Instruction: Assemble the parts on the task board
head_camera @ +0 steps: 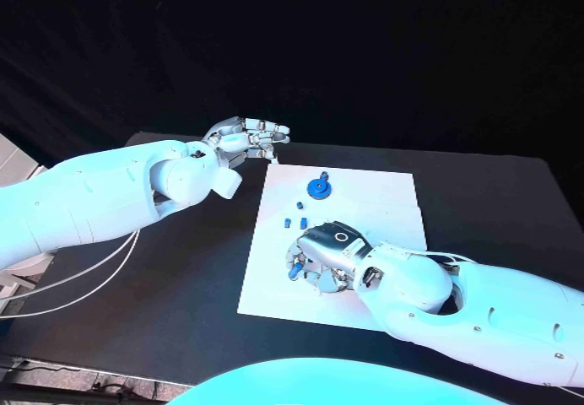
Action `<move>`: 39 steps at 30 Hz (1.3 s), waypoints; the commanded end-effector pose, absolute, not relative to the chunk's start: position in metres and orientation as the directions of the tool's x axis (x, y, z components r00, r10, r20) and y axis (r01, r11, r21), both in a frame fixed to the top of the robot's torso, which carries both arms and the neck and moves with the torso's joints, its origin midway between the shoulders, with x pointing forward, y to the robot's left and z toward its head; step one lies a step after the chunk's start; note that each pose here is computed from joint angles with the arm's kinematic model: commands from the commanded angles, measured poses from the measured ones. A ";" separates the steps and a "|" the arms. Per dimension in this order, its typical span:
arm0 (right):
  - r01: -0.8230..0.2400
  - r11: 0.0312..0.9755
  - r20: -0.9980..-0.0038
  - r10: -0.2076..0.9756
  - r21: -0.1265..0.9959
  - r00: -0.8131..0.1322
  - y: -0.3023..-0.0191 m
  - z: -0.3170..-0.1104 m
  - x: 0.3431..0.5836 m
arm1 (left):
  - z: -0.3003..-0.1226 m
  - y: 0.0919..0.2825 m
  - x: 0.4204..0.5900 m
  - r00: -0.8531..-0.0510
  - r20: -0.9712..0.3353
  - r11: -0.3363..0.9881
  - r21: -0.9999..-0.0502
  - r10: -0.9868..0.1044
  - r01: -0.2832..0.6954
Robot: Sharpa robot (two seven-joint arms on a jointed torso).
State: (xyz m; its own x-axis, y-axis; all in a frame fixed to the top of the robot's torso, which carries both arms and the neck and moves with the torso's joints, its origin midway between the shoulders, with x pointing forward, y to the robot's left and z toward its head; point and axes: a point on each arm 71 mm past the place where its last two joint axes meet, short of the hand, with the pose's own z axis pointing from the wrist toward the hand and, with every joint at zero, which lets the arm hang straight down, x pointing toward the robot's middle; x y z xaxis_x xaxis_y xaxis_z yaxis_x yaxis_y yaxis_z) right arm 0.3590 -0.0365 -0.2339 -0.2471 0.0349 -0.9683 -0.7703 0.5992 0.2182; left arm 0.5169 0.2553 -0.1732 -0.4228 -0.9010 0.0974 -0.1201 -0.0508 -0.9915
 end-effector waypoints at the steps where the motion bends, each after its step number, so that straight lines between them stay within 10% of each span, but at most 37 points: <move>1: -0.772 0.604 -0.970 0.007 0.197 -0.242 -0.038 -0.236 0.359 | -0.172 0.253 0.516 -0.440 0.101 -0.054 -0.992 -0.892 -0.116; 39: -0.772 0.612 -0.968 -0.038 0.174 -0.249 -0.033 -0.241 0.359 | -0.172 0.253 0.516 -0.444 0.099 -0.051 -0.992 -0.890 -0.120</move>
